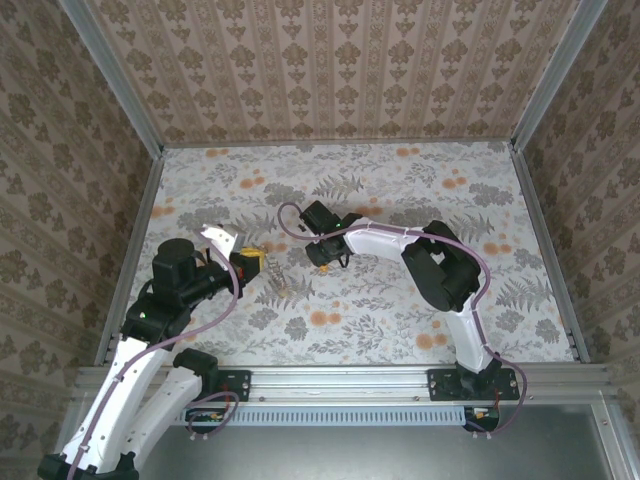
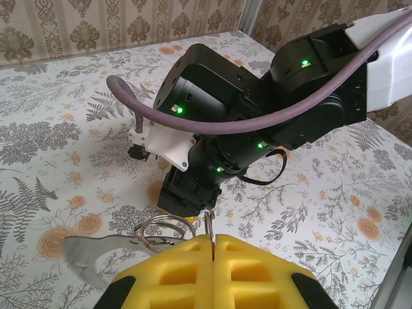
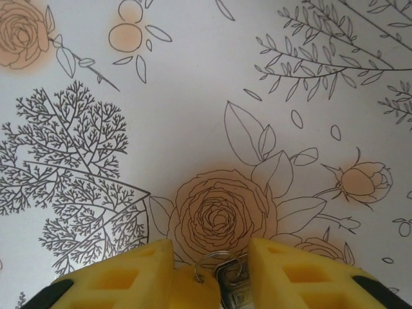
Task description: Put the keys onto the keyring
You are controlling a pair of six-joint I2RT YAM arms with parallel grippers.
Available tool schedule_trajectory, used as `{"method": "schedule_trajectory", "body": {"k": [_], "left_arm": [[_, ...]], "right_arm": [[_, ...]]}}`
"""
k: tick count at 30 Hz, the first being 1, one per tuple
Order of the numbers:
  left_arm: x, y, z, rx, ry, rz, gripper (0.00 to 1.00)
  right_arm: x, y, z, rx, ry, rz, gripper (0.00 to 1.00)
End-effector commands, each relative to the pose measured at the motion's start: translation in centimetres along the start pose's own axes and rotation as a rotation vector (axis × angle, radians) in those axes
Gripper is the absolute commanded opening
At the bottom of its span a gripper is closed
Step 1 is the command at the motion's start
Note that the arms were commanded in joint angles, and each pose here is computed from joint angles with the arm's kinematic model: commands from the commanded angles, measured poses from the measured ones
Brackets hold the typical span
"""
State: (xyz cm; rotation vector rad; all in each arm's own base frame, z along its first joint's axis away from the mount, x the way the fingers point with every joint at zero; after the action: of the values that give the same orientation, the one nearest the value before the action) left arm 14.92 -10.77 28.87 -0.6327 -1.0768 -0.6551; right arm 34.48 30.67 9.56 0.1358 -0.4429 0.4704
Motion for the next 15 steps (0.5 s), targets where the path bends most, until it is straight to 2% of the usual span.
{"method": "schedule_trajectory", "body": {"k": [1, 5, 15], "left_arm": [[1.1, -0.3, 0.6, -0.007, -0.064, -0.021, 0.0], [1.2, -0.3, 0.6, -0.006, -0.068, -0.024, 0.0], [1.2, -0.3, 0.6, -0.005, -0.069, -0.026, 0.0]], "right_arm": [[0.0, -0.1, -0.6, -0.032, 0.012, -0.016, 0.35], [-0.4, -0.2, -0.8, -0.041, 0.022, -0.013, 0.29], [-2.0, -0.8, 0.1, -0.061, 0.034, -0.001, 0.26]]}}
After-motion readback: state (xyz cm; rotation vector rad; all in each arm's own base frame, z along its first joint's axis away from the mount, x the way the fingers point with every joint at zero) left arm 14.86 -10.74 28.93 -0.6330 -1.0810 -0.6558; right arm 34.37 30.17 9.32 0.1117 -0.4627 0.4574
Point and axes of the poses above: each hand's point on the last joint's axis, 136 mm out from that joint toward the fingers, its own z axis back along the fingers, its own y axis along the line the jaws close on, x = y × z, the point moved 8 cm from there along z, back along the fingers, and after that the axes turned 6 degrees about -z, right-handed, at the moved point
